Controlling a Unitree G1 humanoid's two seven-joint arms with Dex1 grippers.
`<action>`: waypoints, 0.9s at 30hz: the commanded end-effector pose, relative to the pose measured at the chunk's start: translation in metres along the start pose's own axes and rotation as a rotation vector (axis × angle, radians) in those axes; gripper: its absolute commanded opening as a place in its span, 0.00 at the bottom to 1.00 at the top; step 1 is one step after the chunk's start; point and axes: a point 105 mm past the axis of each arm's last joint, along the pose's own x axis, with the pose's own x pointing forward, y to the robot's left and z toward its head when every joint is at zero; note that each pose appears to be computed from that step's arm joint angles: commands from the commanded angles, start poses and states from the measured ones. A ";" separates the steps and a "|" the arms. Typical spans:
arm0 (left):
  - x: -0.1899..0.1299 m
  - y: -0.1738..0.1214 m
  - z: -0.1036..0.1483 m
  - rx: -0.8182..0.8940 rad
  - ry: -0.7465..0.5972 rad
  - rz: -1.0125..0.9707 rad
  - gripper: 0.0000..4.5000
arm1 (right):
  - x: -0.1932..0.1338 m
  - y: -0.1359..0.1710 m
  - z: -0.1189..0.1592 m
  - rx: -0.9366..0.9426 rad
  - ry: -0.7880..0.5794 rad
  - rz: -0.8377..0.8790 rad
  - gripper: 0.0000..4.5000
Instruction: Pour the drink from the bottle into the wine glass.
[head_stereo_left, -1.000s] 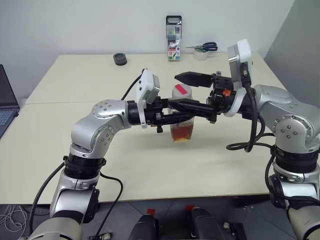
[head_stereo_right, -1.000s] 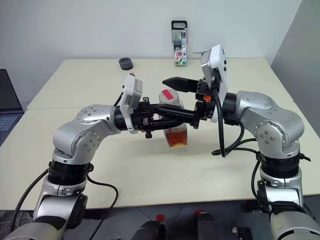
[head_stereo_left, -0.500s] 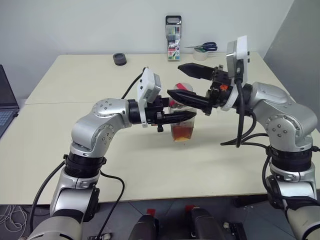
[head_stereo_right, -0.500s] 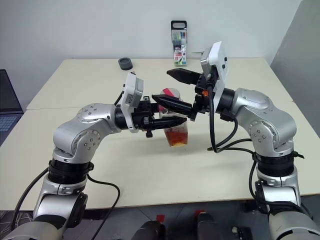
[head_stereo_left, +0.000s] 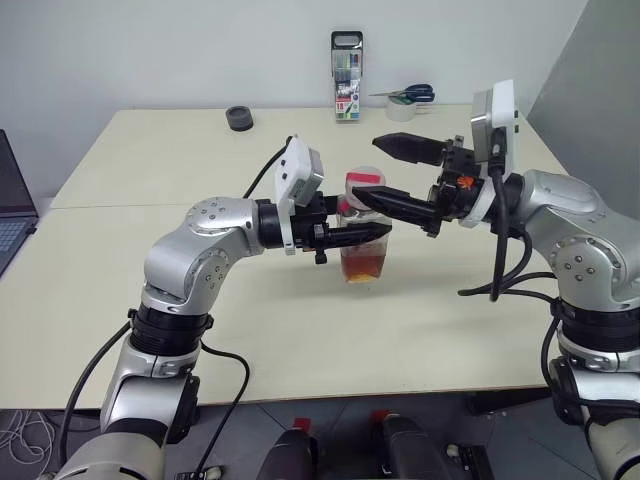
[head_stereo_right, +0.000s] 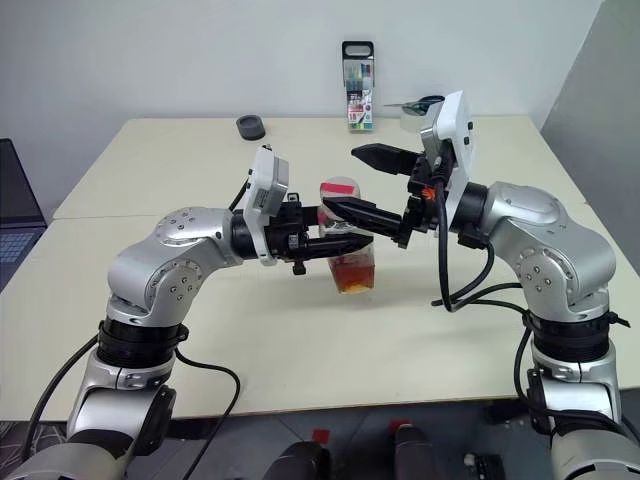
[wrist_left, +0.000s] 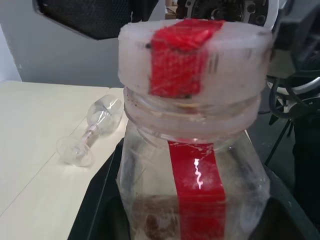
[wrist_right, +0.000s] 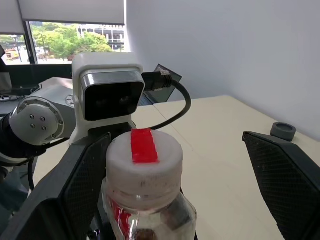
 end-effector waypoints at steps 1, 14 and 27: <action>0.002 -0.005 0.019 0.076 -0.054 -0.026 0.41 | -0.007 -0.004 0.007 -0.025 -0.010 -0.040 1.00; 0.001 -0.005 0.018 0.075 -0.050 -0.024 0.41 | -0.014 -0.008 0.007 -0.018 -0.004 -0.060 1.00; 0.000 -0.004 0.018 0.079 -0.048 -0.017 0.41 | -0.016 0.002 0.008 -0.006 0.012 -0.005 1.00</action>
